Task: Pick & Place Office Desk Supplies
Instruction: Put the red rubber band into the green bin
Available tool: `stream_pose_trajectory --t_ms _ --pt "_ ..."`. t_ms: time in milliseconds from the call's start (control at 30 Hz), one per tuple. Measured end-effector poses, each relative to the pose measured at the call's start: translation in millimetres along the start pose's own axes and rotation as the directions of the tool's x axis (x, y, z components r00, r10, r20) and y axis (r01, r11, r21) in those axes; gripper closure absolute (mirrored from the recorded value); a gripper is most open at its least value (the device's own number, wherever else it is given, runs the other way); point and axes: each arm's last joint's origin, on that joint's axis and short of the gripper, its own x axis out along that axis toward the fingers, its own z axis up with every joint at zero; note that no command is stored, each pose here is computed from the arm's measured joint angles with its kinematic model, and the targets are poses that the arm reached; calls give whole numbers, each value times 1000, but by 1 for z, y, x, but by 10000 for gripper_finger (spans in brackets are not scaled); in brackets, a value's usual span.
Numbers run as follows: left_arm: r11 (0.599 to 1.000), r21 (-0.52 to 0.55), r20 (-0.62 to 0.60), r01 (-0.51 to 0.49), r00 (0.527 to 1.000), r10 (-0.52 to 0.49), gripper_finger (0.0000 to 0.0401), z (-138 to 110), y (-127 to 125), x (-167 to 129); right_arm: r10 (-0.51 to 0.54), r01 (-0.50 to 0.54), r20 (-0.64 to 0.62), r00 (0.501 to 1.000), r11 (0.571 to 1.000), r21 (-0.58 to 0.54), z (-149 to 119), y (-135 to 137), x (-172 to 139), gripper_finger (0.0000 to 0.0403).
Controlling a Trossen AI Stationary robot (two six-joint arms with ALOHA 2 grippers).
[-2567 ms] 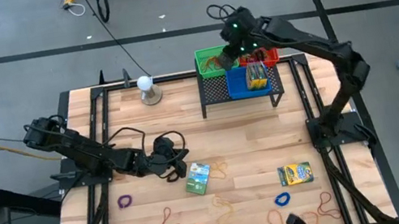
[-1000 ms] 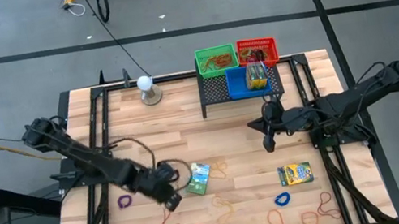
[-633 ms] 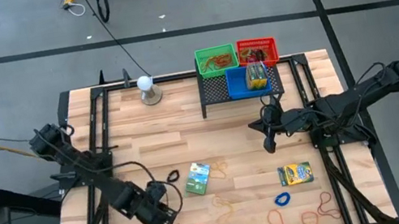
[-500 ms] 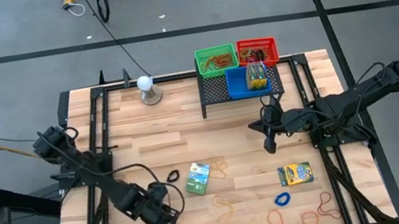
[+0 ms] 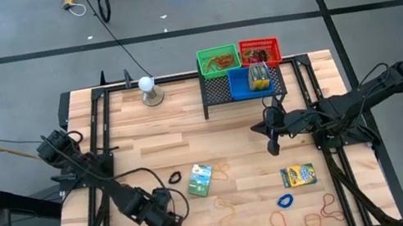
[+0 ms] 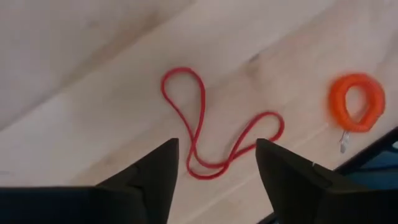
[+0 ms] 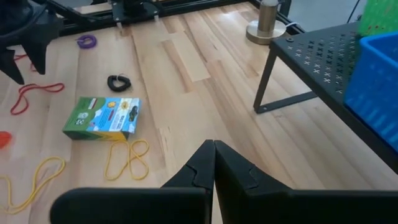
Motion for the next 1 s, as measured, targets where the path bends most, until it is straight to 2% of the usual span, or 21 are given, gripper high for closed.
stream_pose_trajectory --t_ms 100,233,467,767,900,1000 --pt "1000 5 -31 -7 999 8 177 -3 -1 8 0 0 0 1000 1000 -4 0 0 0 392" --pt "998 -36 -43 -46 998 45 195 -4 1 21 0 0 0 1000 1000 -4 0 0 0 391" --pt "988 -132 -42 -85 996 80 268 -5 3 32 0 0 0 1000 1000 -4 0 0 0 391" --pt "994 -45 -60 -104 993 102 383 -5 5 32 0 0 0 1000 1000 -4 0 0 0 391" --pt "993 -18 -28 -117 993 117 395 -4 9 18 0 0 1 1000 1000 -3 0 0 0 391" --pt "998 -1 55 -55 997 55 396 -3 8 -4 0 0 0 1000 1000 -4 0 0 0 391"
